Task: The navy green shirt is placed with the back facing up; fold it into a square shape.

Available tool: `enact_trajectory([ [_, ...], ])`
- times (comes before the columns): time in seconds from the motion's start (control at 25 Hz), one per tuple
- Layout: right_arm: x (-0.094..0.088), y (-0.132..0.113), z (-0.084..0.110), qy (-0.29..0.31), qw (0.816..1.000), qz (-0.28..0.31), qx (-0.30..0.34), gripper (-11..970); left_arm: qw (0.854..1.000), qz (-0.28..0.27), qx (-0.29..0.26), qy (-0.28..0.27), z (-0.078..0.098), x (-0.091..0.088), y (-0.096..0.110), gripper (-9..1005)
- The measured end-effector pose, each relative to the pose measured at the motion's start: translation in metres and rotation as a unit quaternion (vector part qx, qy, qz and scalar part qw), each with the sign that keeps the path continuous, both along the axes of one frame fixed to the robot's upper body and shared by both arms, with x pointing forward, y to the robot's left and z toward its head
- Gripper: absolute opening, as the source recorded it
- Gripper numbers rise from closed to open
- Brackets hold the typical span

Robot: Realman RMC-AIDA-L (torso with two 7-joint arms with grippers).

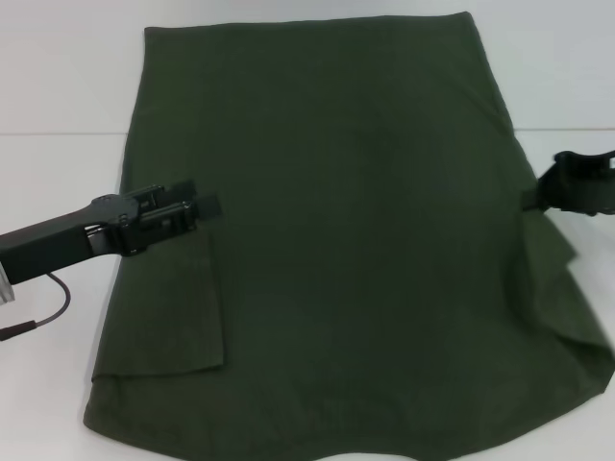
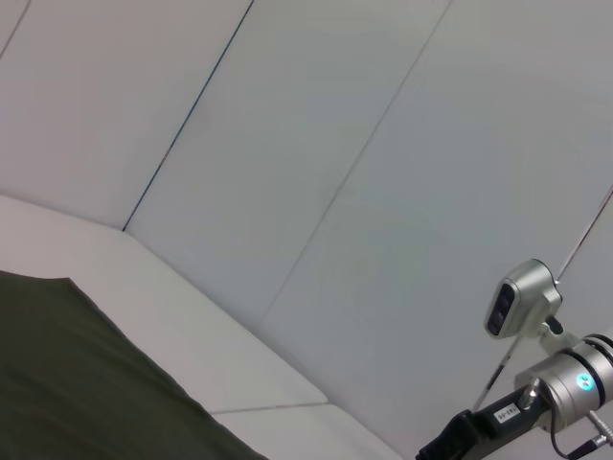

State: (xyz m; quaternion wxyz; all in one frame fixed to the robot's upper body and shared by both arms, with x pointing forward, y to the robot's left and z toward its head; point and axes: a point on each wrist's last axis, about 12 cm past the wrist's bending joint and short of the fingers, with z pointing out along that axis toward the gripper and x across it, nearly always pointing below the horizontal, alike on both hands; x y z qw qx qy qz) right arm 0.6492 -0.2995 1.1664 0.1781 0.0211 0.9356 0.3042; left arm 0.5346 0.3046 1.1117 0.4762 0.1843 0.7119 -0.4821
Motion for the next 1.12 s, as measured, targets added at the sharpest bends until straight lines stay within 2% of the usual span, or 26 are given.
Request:
enact_trajectory([
  [0.16, 0.005, 0.016, 0.002, -0.004, 1.000, 0.017, -0.004, 131, 1.000, 0.002, -0.001, -0.002, 0.001, 0.000, 0.001, 724],
  [0.6, 0.011, 0.033, -0.003, -0.014, 0.999, 0.036, -0.016, 151, 1.000, 0.005, -0.001, -0.003, 0.001, 0.001, 0.002, 723],
  [0.72, 0.010, 0.034, -0.002, -0.023, 0.999, 0.043, -0.005, 157, 1.000, 0.006, -0.001, -0.003, 0.001, 0.000, 0.003, 723],
  [0.92, 0.009, 0.035, 0.005, -0.057, 0.995, 0.058, 0.055, 166, 1.000, 0.011, -0.003, -0.003, 0.001, 0.000, 0.004, 724],
  [1.12, 0.000, 0.021, 0.008, -0.047, 0.994, 0.057, 0.082, 335, 1.000, 0.013, -0.010, 0.009, 0.002, 0.001, 0.006, 724],
])
